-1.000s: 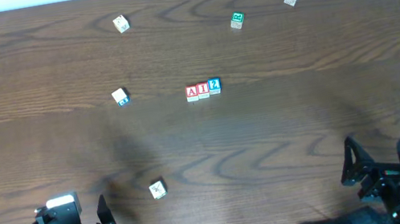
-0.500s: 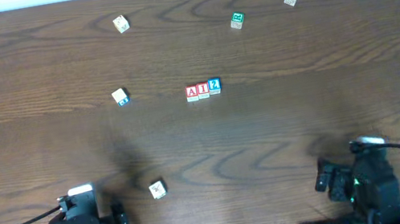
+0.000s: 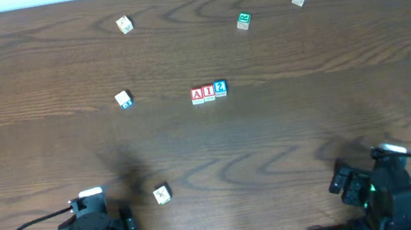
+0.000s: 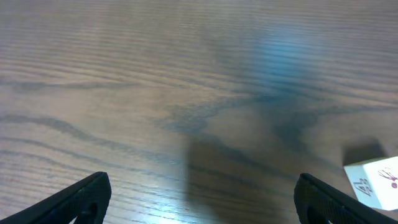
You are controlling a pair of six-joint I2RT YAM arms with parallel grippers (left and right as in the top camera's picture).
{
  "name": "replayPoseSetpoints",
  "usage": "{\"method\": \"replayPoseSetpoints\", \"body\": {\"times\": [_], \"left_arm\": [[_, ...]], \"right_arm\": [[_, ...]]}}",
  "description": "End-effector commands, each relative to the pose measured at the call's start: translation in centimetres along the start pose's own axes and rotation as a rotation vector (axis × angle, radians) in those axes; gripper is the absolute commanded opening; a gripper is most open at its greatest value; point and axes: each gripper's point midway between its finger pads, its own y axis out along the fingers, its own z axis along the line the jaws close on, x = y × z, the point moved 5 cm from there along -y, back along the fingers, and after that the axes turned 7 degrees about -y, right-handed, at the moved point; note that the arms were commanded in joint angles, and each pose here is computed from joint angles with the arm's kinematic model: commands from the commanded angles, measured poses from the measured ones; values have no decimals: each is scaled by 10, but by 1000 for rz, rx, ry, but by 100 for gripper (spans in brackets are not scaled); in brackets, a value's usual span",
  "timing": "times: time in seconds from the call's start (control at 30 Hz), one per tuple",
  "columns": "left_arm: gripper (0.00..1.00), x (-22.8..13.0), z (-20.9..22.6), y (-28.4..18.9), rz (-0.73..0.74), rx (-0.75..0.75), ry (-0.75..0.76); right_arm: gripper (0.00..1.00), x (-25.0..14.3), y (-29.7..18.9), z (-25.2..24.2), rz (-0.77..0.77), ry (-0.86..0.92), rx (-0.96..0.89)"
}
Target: Spell out Ai2
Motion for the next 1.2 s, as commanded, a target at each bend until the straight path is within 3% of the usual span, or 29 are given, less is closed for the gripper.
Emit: {"method": "replayPoseSetpoints", "body": {"times": [0.0, 0.37, 1.17], "left_arm": [[95, -9, 7, 7, 27, 50, -22], [95, -3, 16, 1, -68, 81, -106], [95, -3, 19, 1, -67, 99, -123]], "right_arm": [[99, 3, -3, -6, -55, 27, -24], [99, 3, -3, -16, -56, 87, -94], [99, 3, -3, -16, -56, 86, -94]]}}
